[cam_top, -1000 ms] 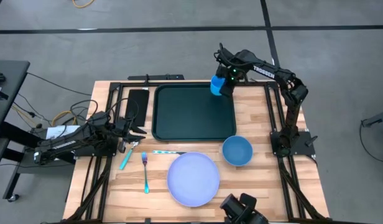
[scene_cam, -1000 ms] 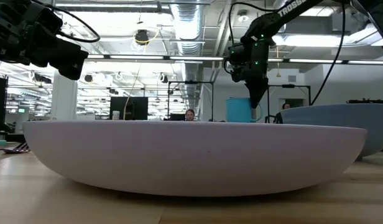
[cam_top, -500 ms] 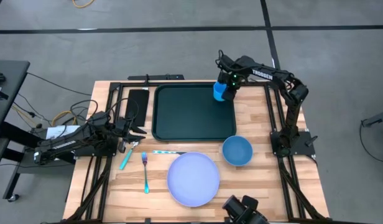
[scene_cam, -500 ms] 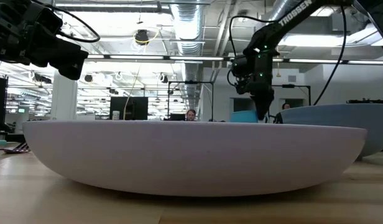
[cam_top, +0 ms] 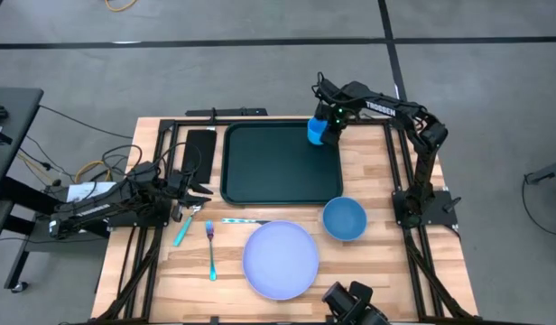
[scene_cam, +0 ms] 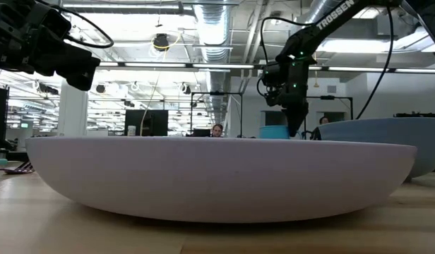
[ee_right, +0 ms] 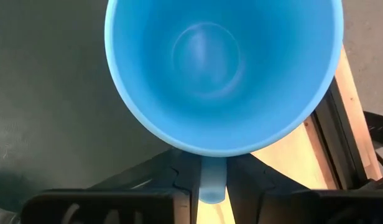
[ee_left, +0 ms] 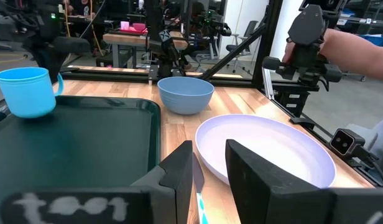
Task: Set up tray
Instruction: Put the blue cup on the top left of the black tray
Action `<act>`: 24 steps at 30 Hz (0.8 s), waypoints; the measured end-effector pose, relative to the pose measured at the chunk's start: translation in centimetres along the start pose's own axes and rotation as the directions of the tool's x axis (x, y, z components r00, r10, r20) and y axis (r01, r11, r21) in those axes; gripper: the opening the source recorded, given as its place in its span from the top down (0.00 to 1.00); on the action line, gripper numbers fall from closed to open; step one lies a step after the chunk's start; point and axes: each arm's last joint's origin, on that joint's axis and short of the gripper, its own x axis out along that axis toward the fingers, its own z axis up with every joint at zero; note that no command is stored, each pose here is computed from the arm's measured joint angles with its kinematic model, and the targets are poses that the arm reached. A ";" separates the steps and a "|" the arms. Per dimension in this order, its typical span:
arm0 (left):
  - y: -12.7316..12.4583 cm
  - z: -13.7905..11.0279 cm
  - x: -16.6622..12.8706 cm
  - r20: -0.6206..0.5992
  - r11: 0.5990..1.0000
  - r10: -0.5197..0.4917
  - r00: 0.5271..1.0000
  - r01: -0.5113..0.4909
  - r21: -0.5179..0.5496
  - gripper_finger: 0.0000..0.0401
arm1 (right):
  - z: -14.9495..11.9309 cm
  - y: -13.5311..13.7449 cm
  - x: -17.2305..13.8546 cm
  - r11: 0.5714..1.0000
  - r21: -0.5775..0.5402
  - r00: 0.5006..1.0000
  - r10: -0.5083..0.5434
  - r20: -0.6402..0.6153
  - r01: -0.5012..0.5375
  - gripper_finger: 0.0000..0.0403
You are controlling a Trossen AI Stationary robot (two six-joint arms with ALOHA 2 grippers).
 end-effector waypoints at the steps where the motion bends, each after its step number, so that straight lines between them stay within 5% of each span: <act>1: 0.0 0.0 0.0 0.000 1.000 0.000 1.000 0.000 0.000 0.79 | 0.0 -0.1 0.0 1.000 0.003 1.000 -0.001 0.002 0.001 0.87; 24: 0.0 0.0 0.0 0.000 1.000 0.000 1.000 0.000 0.000 0.79 | -0.1 0.0 0.0 1.000 0.009 1.000 0.005 -0.008 -0.005 0.84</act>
